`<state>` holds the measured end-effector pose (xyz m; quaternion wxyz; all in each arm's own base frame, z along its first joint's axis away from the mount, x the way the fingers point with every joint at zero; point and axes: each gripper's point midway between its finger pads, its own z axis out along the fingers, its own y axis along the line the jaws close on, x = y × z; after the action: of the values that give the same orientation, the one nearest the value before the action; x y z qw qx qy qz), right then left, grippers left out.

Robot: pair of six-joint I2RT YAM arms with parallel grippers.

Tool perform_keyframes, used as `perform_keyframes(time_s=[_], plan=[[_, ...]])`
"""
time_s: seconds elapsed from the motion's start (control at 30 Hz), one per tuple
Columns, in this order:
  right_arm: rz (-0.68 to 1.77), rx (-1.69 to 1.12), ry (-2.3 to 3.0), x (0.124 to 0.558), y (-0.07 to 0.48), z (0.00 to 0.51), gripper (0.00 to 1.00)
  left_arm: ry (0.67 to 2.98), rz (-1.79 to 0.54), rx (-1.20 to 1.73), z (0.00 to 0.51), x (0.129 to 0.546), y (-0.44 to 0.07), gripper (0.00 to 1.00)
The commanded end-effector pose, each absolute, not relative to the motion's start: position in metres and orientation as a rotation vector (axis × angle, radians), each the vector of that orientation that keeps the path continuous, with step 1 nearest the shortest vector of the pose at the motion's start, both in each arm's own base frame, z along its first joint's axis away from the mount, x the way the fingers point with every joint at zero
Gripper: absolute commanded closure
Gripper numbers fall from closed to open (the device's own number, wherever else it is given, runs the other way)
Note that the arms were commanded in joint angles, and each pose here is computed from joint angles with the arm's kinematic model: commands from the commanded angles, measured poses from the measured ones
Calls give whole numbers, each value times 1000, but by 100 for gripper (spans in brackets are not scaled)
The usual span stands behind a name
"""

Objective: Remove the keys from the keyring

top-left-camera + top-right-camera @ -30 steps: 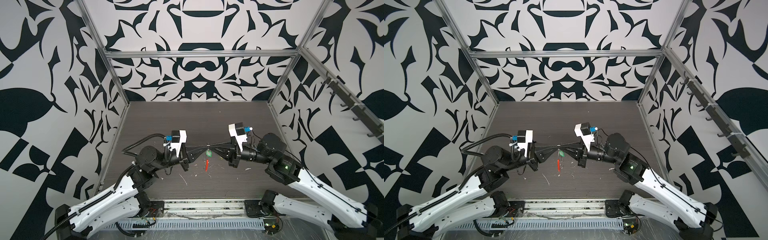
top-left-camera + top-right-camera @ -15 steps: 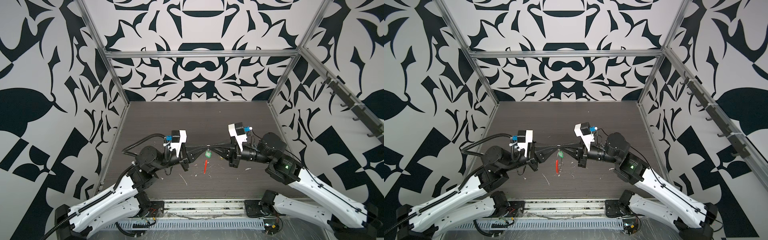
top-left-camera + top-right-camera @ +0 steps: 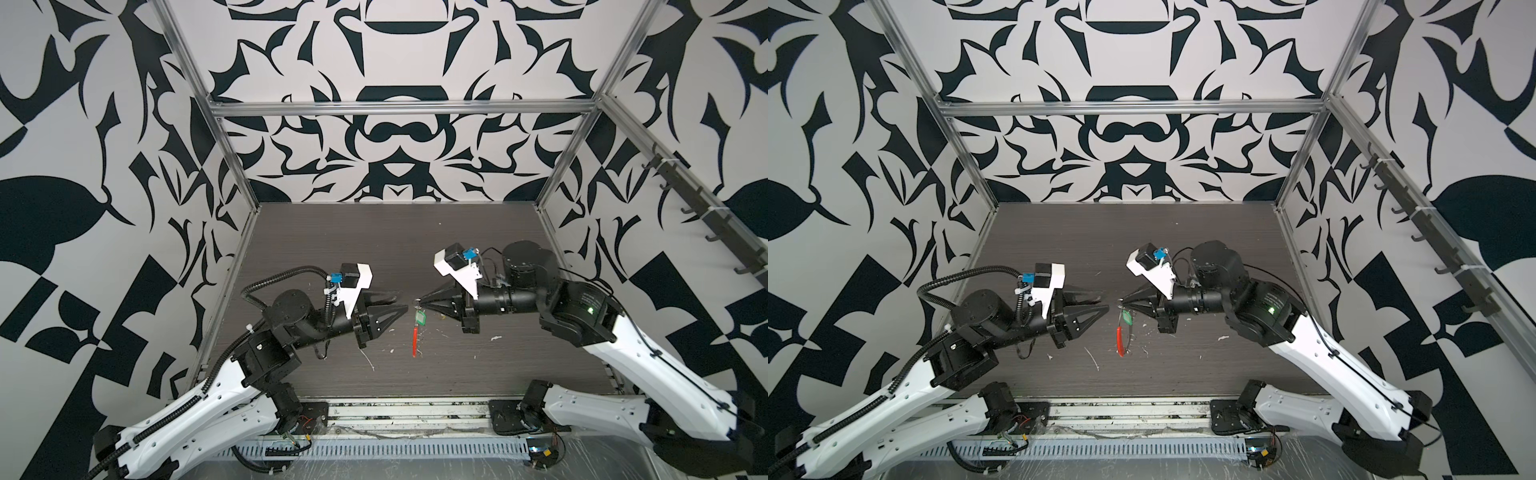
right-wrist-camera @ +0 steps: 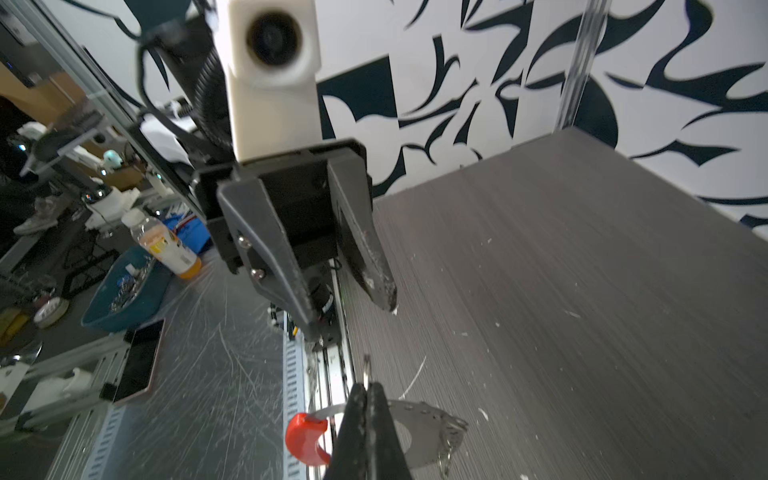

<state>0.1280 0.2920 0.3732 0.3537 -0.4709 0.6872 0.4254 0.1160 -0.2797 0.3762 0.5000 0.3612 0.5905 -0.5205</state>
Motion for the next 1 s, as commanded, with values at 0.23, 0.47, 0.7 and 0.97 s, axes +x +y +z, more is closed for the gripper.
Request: perform_keyframes(time_s=[0.23,0.47,0.7,0.97], plan=[[1026,-1387,1850,114,279,363,100,1542,-1321,1073,348,102,-301,67],[1031,-1453,1850,107,276,362,100,1547,-1325,1102,347,98,-301,67],[1033,-1484,1863,106,278,358,100,1529,-1353,1142,349,93,-304,67],[1037,-1478,1854,107,280,360,100,1551,-1386,1173,346,91,-311,72]])
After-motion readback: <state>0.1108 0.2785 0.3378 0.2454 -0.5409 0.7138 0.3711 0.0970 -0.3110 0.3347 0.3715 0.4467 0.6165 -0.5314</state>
